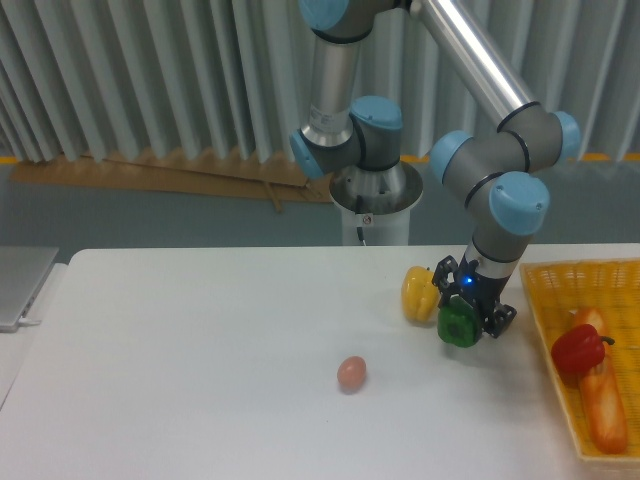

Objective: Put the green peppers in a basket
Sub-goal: 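Close the gripper around the green pepper, then lift the green pepper and carry it toward the orange basket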

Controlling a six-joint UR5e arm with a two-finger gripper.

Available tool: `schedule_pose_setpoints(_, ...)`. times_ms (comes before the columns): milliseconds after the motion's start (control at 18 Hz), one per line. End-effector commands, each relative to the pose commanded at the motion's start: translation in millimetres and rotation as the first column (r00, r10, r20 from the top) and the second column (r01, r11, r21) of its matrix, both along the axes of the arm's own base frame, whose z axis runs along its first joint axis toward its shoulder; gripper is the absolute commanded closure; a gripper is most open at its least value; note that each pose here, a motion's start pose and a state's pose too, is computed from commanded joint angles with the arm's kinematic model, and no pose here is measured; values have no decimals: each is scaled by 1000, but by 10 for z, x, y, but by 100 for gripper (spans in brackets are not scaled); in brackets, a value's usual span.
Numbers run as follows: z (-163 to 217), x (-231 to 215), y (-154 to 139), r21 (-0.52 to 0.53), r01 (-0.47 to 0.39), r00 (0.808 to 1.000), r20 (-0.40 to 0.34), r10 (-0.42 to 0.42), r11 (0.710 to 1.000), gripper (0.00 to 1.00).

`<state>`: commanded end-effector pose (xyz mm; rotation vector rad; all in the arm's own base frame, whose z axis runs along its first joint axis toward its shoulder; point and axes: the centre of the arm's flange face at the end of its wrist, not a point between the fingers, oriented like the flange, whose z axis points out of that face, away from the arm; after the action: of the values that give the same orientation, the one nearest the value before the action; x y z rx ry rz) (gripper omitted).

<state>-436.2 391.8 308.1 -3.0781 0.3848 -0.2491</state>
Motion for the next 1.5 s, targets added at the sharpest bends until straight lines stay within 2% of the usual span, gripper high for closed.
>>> schedule_pose_setpoints(444, 256, 52, -72, 26, -10, 1000, -23, 11, 1000, 96)
schedule_pose_setpoints(778, 391, -68, -148, 34, -28, 999, -21, 29, 999, 96)
schedule_pose_setpoints(1000, 565, -287, -281, 57, -41, 998, -51, 44, 998, 96)
schedule_pose_setpoints(1333, 785, -606, -543, 78, 15, 998, -54, -11, 997, 98)
schedule_pose_setpoints(1500, 739, -829, -732, 83, 30, 998, -57, -26, 996, 98)
